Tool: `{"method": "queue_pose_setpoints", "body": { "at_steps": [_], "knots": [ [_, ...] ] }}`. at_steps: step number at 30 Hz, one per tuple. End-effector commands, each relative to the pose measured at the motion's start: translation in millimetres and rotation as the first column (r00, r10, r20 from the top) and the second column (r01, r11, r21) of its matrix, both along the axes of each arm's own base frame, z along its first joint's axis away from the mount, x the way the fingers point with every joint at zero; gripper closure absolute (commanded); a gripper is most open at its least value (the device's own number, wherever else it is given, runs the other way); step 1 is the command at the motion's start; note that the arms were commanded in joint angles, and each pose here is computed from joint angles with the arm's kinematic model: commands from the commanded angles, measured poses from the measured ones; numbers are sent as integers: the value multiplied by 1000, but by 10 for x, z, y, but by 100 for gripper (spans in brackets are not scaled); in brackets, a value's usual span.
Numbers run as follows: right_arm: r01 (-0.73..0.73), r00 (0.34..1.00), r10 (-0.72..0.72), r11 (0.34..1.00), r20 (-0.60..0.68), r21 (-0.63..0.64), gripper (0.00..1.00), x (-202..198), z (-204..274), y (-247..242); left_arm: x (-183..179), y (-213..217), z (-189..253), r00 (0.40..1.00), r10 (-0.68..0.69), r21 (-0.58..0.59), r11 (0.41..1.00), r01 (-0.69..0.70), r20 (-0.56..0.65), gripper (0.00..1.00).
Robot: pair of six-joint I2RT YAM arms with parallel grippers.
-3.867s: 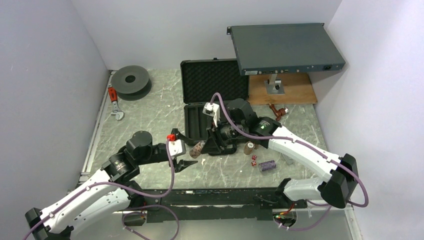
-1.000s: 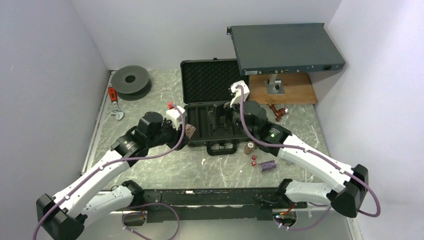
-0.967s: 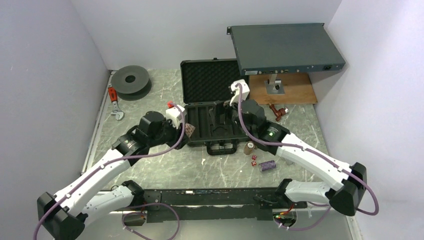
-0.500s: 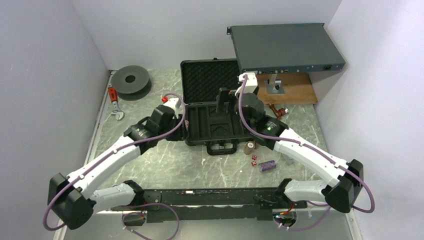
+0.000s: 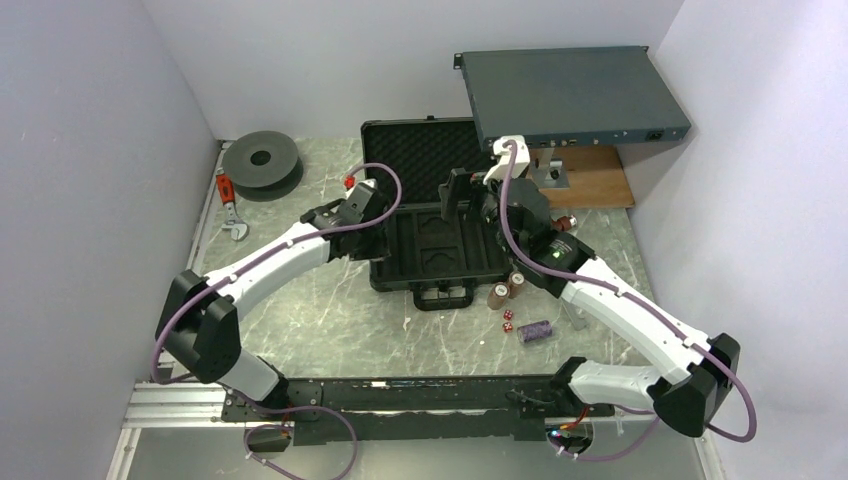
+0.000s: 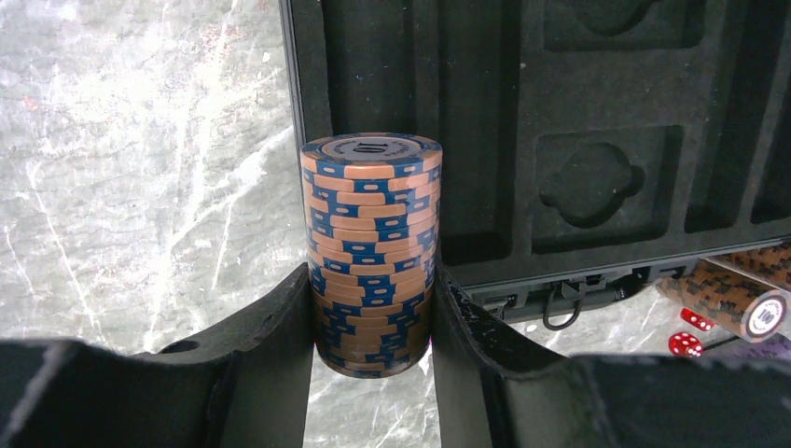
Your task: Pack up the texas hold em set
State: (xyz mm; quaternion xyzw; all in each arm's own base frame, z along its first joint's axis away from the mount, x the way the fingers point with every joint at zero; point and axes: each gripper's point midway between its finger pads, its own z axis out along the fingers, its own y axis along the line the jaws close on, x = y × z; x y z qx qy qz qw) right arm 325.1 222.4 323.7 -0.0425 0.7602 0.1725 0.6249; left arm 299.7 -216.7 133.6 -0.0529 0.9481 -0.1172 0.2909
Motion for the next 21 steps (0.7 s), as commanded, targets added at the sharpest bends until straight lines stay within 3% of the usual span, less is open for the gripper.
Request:
{"method": "queue_pose_setpoints", "body": {
  "at_steps": [1,11,21],
  "knots": [
    [-82,994,78,996,78,44,0,-129,312,34,275,-197,259,994,3,-67,998,5,112,100],
    [-121,990,119,992,69,20,0,-158,223,79,429,-322,-68,994,-86,11,996,86,60,100],
    [-135,989,134,991,62,7,0,-171,187,93,534,-259,-179,998,-55,106,993,57,-23,100]
  ]
}}
